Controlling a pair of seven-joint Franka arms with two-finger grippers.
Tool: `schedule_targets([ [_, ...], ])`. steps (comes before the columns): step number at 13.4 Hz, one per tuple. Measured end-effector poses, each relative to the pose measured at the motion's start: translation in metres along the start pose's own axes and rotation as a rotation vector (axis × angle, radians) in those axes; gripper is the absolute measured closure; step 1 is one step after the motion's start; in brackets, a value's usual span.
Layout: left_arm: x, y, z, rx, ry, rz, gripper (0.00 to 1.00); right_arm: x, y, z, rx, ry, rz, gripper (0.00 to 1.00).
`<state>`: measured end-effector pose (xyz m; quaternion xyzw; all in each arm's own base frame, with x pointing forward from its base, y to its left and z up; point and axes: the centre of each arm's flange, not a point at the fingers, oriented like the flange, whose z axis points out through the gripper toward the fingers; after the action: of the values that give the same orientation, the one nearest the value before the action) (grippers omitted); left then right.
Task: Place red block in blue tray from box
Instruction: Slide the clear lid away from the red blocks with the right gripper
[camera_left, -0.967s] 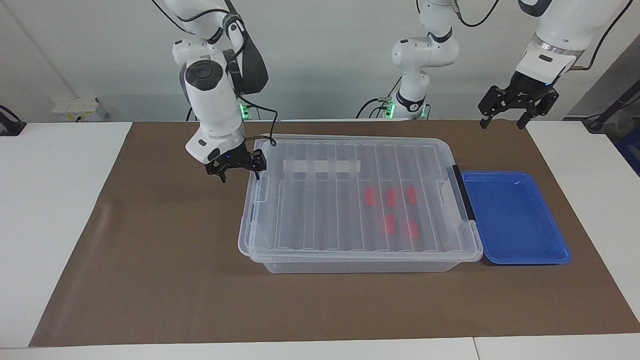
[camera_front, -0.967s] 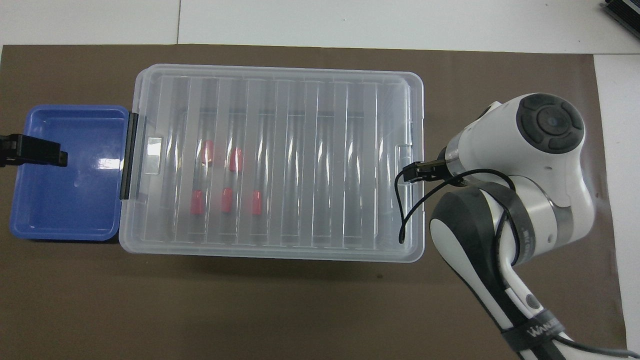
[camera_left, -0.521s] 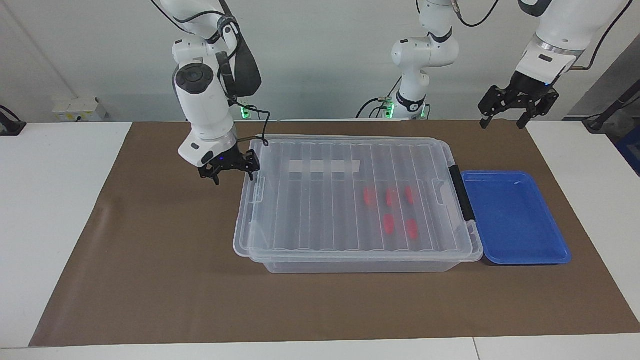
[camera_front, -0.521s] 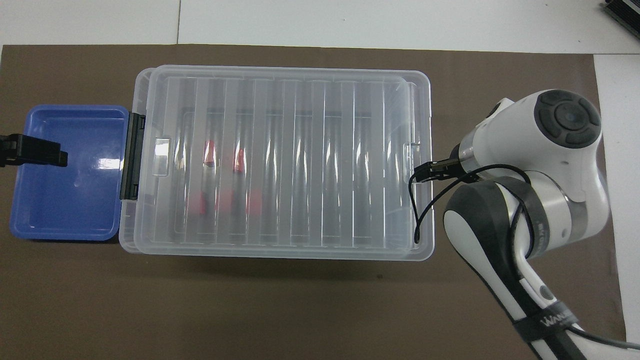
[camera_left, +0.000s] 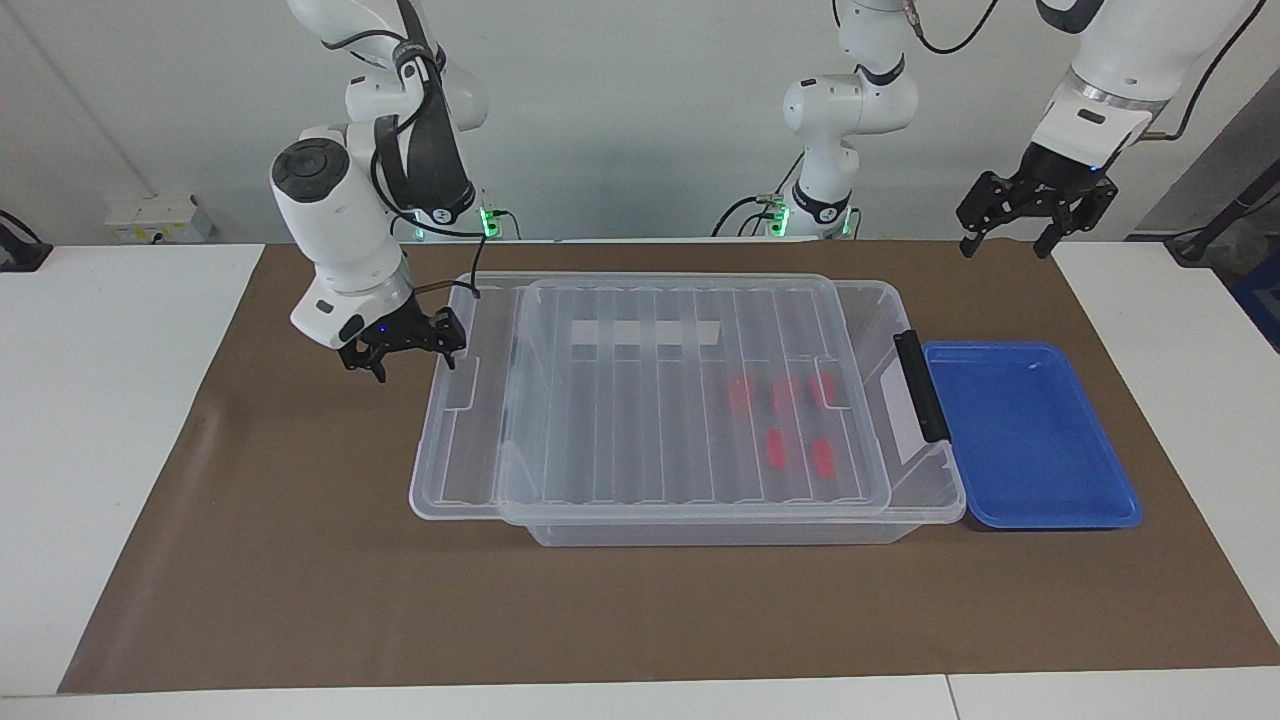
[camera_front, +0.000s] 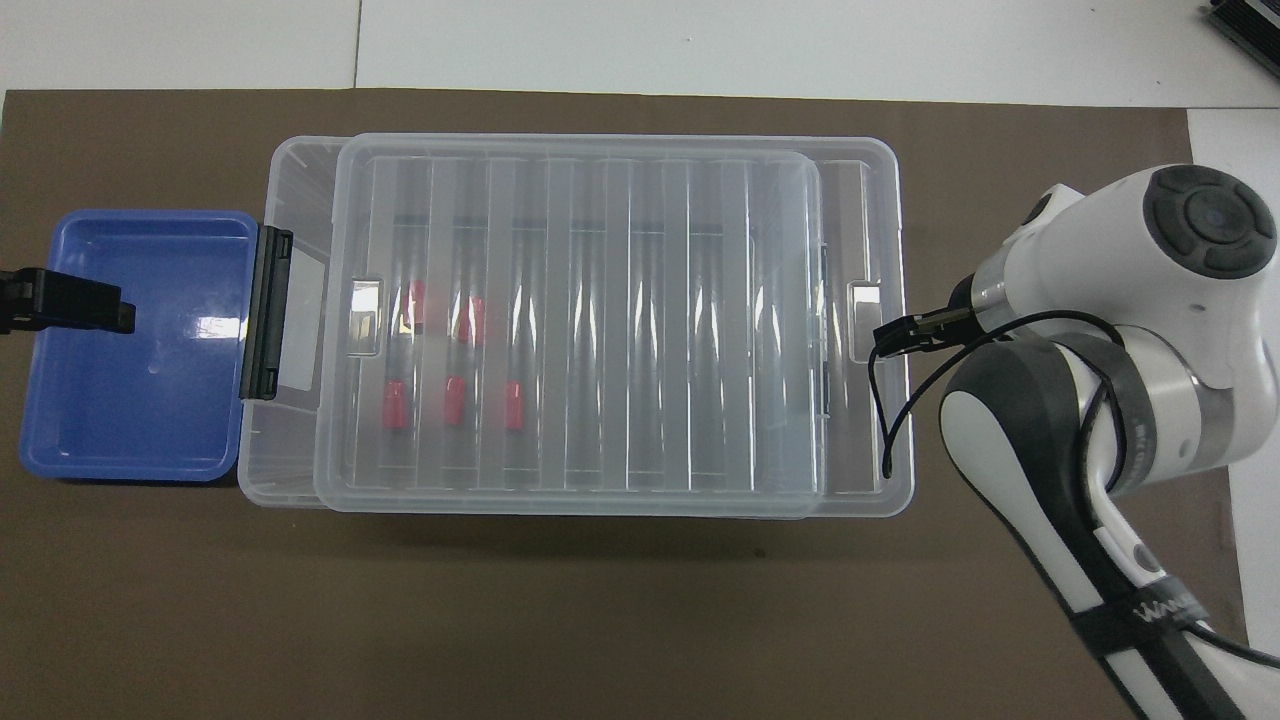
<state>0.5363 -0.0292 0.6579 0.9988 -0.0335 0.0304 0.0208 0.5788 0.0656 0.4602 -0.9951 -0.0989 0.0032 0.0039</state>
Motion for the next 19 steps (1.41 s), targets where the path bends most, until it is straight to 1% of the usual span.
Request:
schedule_targets([
  [8, 0.0, 0.0, 0.0, 0.0, 0.0, 0.0, 0.0, -0.014, 0.069, 0.002, 0.009, -0.034, -0.087, 0.0],
  [13, 0.0, 0.007, -0.001, 0.0, 0.003, 0.007, 0.0, -0.026, 0.111, 0.003, 0.017, -0.043, -0.144, 0.0],
  [14, 0.001, 0.009, -0.001, 0.0, 0.015, -0.007, 0.0, -0.028, 0.117, 0.003, 0.019, -0.046, -0.155, 0.0],
  [16, 0.009, 0.018, 0.002, -0.004, 0.076, -0.07, 0.0, -0.03, 0.121, 0.003, 0.022, -0.051, -0.163, 0.0],
  [19, 0.015, 0.058, 0.025, -0.024, 0.112, -0.161, 0.0, -0.03, 0.121, 0.003, 0.022, -0.051, -0.164, 0.0],
])
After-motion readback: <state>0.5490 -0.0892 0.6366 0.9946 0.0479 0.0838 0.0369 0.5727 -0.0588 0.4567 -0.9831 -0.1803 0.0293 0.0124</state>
